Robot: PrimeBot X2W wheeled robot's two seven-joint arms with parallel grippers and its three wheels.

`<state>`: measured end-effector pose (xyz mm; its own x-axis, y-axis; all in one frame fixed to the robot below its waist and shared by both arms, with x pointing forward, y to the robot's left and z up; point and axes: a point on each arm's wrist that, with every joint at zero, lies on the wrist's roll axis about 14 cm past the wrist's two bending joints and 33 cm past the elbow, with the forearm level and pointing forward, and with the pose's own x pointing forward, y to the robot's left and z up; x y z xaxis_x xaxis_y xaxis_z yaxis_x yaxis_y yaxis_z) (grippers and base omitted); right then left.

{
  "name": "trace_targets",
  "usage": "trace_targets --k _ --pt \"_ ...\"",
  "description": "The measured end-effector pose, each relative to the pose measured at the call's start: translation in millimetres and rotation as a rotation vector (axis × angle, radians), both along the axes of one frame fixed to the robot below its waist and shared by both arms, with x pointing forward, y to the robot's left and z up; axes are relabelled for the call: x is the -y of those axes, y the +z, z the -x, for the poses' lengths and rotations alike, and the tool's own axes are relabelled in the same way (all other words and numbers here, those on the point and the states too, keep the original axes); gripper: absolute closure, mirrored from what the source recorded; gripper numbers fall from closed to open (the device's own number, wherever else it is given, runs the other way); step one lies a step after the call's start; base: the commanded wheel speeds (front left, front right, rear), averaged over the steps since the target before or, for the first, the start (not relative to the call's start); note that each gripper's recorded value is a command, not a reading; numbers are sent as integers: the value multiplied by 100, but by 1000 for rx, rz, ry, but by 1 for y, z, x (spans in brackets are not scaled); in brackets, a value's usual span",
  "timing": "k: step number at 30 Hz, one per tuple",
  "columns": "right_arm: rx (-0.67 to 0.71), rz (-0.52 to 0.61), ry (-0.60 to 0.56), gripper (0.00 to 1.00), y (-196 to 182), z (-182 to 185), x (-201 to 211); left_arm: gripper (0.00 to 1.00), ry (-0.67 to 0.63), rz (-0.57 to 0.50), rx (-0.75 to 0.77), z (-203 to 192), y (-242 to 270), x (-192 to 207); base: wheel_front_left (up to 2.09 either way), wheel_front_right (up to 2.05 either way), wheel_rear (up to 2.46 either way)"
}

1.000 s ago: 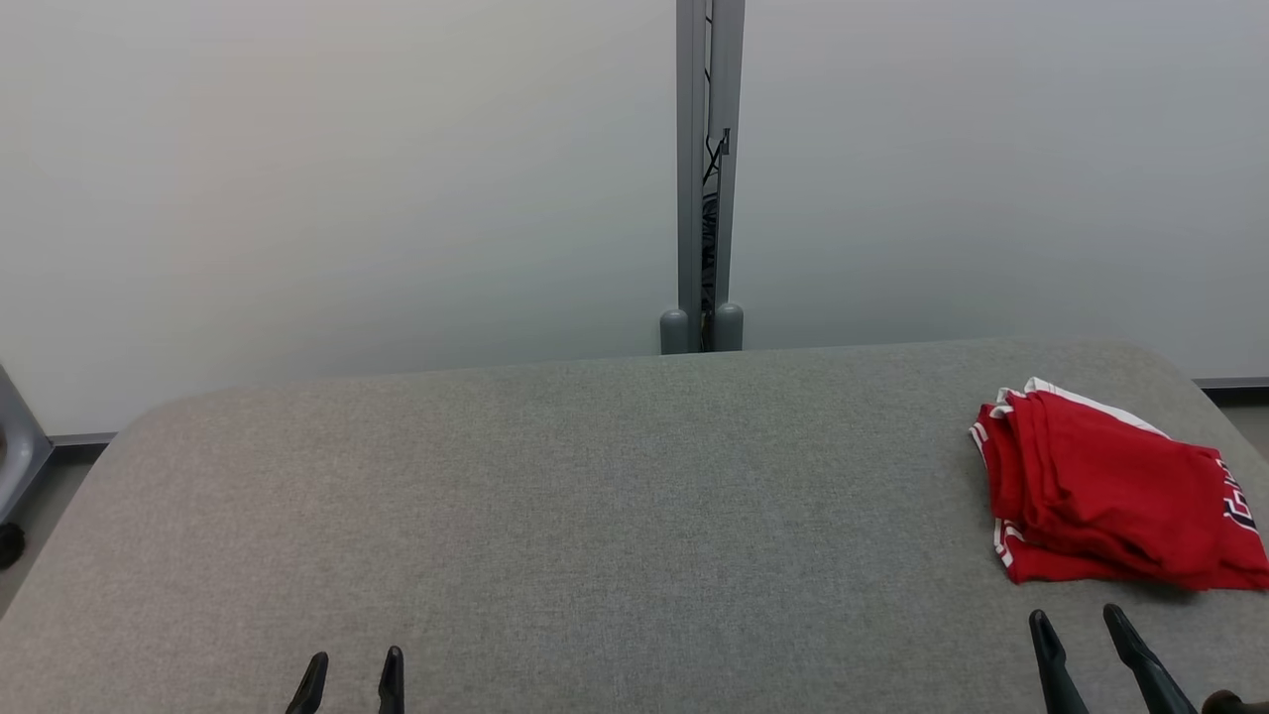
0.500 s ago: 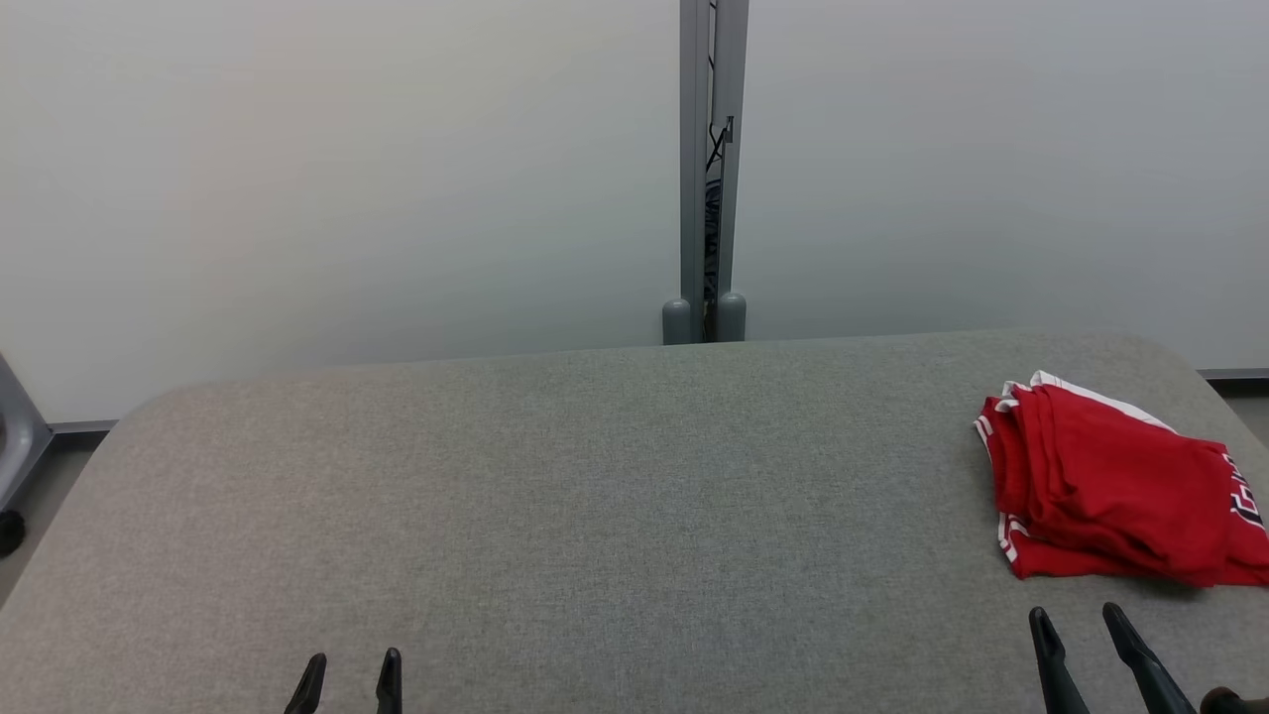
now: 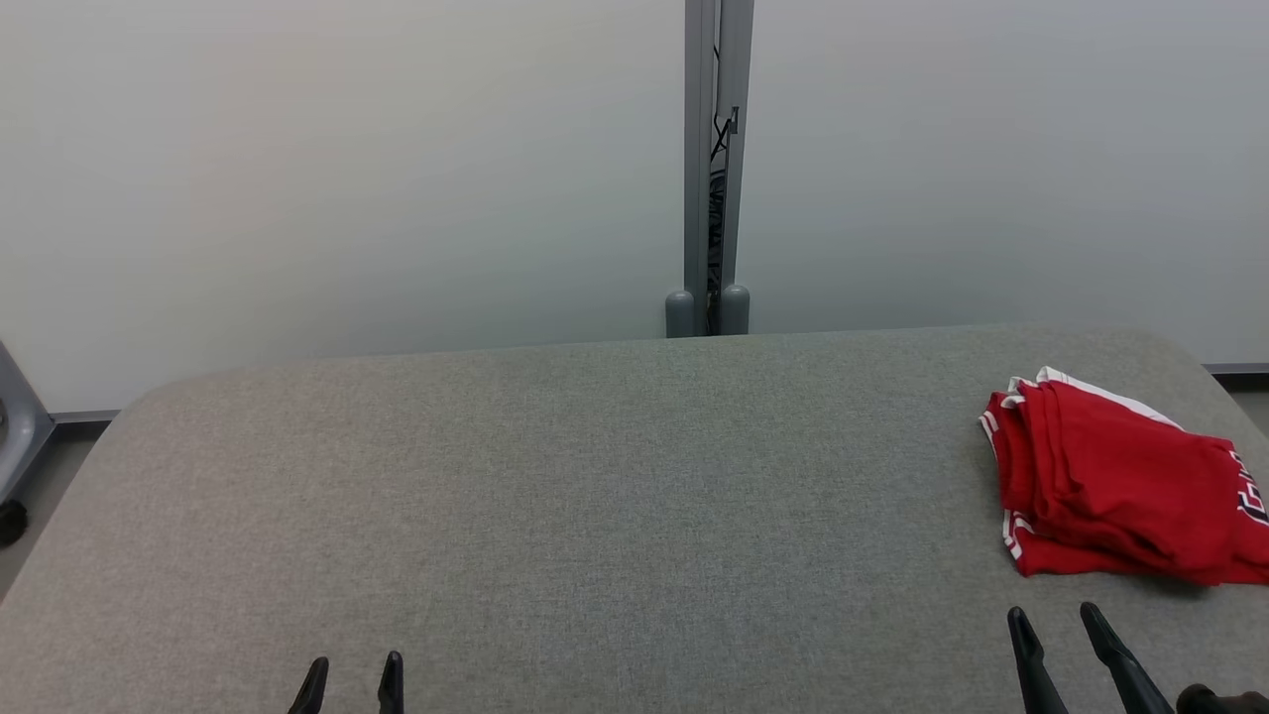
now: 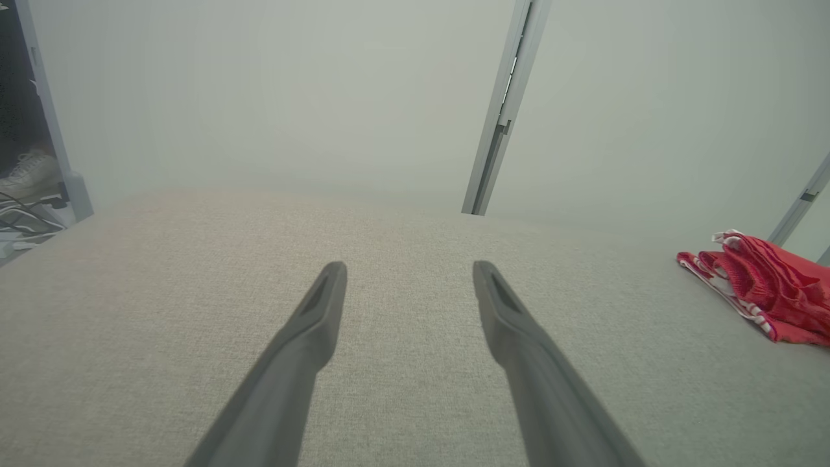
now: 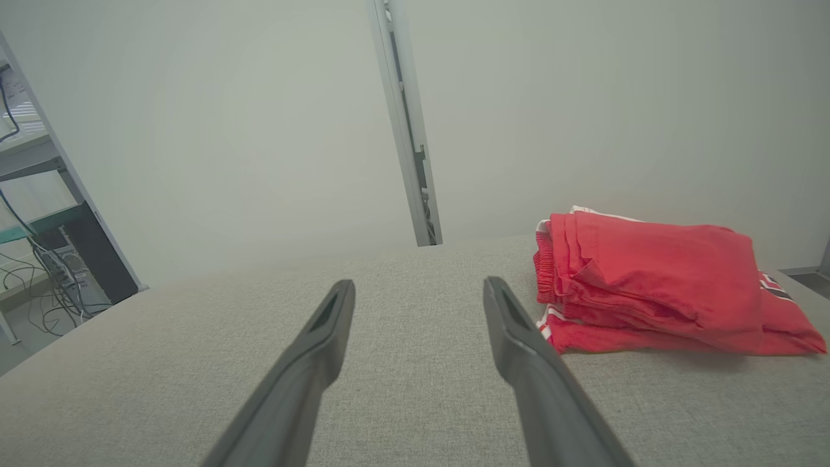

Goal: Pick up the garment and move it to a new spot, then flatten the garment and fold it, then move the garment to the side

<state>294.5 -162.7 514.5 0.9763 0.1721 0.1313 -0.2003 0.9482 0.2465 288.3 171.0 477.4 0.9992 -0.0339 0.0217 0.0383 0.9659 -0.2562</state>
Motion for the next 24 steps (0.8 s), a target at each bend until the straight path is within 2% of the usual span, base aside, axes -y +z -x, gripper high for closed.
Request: trace_targets --k 23,24 --pt "-19 1 14 0 -6 -1 -4 0 -14 9 -5 -3 -1 5 0 0 0" --pt "-23 -2 14 100 -7 -1 -4 100 -15 10 -10 -3 -3 6 0 0 0"
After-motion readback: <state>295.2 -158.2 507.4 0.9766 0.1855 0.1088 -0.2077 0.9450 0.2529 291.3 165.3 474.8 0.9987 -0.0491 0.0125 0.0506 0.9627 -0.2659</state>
